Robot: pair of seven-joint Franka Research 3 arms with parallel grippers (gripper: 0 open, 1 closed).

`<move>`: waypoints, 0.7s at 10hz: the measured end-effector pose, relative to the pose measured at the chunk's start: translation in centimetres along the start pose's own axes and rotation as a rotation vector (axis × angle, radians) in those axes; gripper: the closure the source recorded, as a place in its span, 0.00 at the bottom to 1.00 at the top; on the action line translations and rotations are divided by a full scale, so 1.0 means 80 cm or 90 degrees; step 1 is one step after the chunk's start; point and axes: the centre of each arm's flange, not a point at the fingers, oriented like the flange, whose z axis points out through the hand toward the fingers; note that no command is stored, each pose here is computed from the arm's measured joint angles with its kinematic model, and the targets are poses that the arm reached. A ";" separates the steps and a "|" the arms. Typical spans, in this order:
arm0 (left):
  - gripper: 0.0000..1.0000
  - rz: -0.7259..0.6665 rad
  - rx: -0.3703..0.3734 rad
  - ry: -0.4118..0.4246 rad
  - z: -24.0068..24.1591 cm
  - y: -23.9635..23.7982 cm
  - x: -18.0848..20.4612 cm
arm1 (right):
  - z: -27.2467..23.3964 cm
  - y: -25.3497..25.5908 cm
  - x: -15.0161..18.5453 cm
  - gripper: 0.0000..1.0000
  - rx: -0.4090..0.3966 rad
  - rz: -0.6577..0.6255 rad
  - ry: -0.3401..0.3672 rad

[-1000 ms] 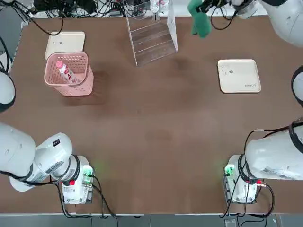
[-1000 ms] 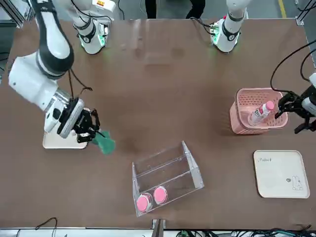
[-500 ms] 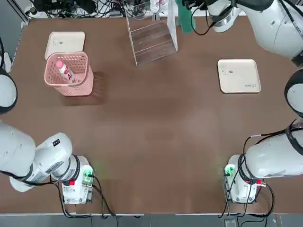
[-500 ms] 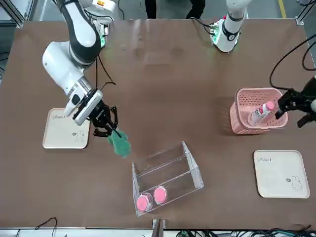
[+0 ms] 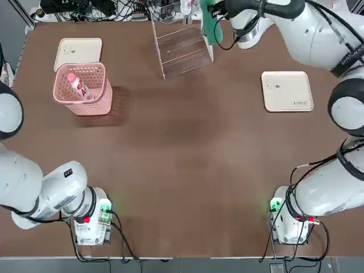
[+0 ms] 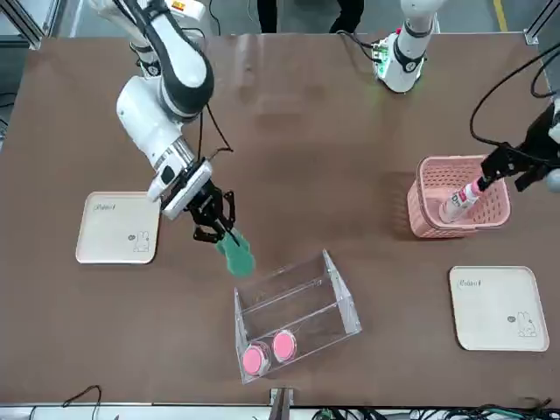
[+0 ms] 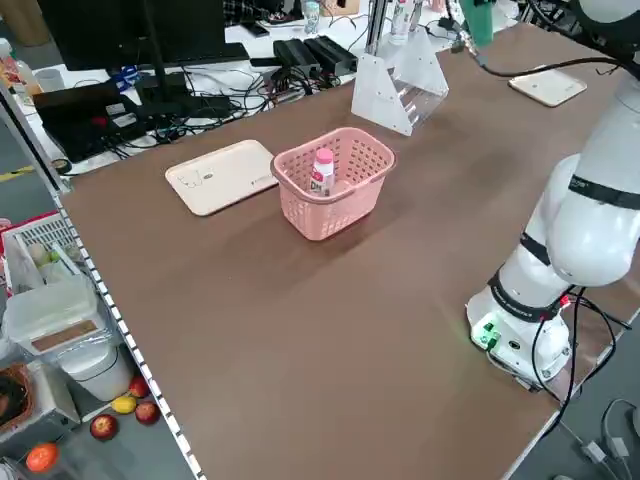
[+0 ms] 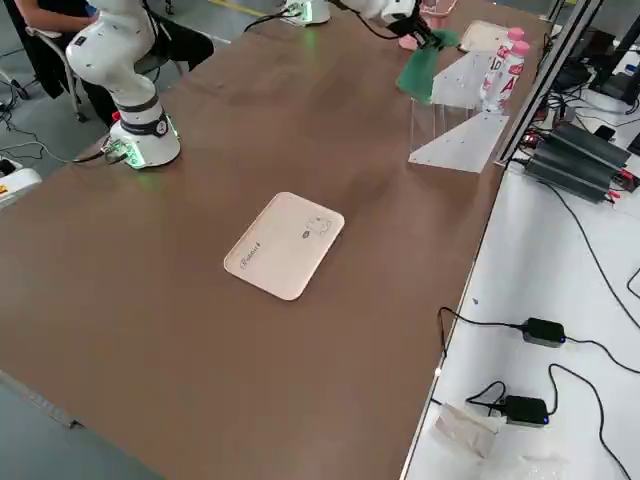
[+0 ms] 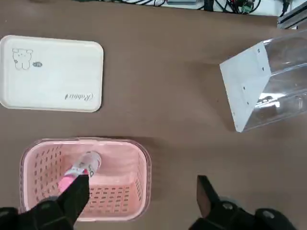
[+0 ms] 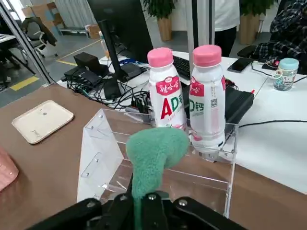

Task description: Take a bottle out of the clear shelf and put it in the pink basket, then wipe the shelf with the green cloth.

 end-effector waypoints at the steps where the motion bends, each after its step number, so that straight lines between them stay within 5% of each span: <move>1: 0.00 -0.001 0.007 -0.014 -0.001 -0.003 -0.003 | 0.010 -0.003 0.001 0.95 -0.008 0.003 0.008; 7: 0.00 0.000 0.045 -0.032 0.010 -0.002 -0.003 | 0.028 -0.007 0.028 0.95 -0.009 0.016 0.044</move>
